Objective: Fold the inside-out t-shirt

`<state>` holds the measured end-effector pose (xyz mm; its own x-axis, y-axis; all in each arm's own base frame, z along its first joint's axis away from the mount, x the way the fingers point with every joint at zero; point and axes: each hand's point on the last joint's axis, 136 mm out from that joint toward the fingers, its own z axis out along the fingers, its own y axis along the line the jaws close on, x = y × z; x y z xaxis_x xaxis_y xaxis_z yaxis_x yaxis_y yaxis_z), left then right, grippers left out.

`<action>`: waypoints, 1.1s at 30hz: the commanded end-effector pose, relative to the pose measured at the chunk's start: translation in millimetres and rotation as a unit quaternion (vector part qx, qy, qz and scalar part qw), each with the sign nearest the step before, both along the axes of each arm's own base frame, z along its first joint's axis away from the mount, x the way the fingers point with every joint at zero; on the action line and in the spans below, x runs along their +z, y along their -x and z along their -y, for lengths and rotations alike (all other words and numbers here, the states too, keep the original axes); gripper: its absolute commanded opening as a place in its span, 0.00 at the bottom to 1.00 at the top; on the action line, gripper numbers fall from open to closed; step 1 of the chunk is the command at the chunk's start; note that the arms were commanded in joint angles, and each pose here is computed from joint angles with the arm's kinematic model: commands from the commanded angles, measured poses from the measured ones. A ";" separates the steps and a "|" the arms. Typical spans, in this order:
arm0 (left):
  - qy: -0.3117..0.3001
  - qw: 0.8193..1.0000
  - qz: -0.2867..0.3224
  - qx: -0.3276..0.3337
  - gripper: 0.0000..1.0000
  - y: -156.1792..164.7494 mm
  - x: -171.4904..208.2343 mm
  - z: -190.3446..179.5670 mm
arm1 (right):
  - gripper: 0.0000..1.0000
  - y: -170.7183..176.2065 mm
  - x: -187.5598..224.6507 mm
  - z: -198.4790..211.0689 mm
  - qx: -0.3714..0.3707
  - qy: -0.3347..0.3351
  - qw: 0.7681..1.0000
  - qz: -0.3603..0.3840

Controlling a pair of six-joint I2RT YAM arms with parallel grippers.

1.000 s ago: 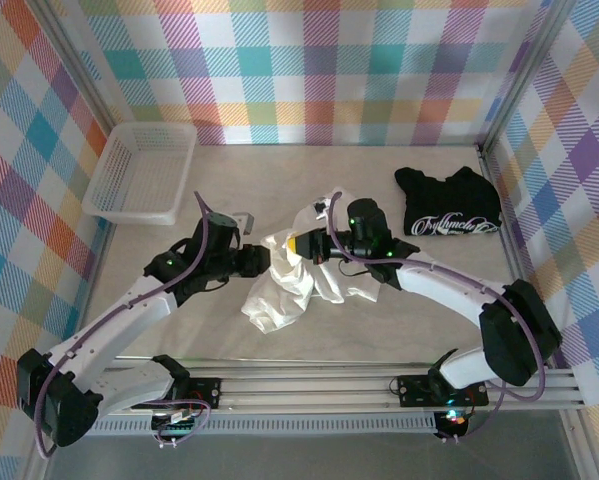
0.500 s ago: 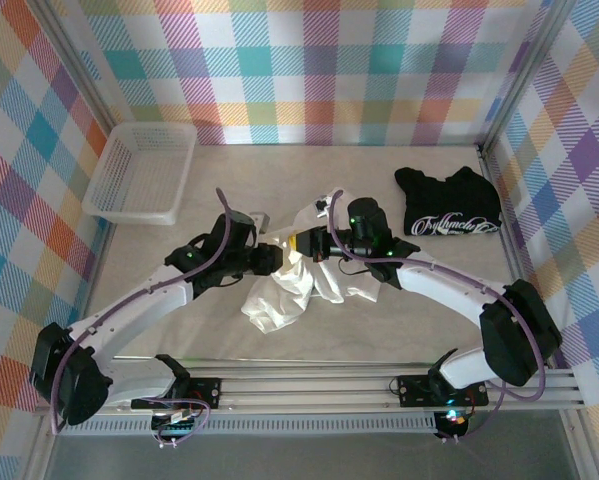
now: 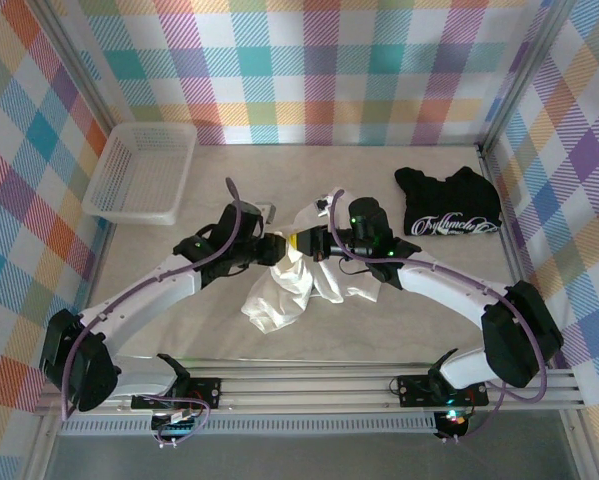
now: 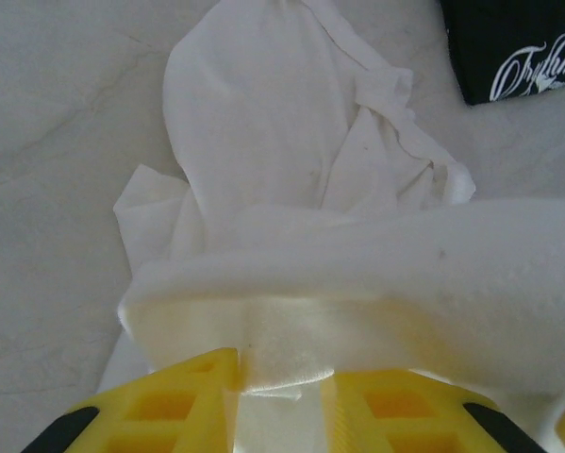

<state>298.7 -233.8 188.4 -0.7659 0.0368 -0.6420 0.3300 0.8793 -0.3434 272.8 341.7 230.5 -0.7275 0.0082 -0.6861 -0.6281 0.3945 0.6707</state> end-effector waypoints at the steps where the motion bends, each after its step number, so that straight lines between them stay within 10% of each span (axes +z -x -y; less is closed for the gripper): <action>1: -0.006 0.999 0.030 -0.006 0.25 -11.8 13.4 6.5 | 0.00 2.7 20.8 0.0 0.003 -0.014 1.000 0.025; 10: 0.008 0.999 0.047 -0.012 0.00 -14.5 16.4 11.0 | 0.00 1.6 18.8 5.2 -0.007 -0.001 0.999 0.034; 33: 0.274 0.947 -0.116 -0.119 0.00 64.6 89.1 -12.4 | 0.01 9.2 12.3 45.9 0.014 0.172 0.960 0.221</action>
<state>250.2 -226.2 272.3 -0.8648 -0.0768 -0.4962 0.3861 0.5302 -0.7549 268.3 299.3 233.5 -0.4196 -0.2385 -0.8758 -0.8070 0.5398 0.2396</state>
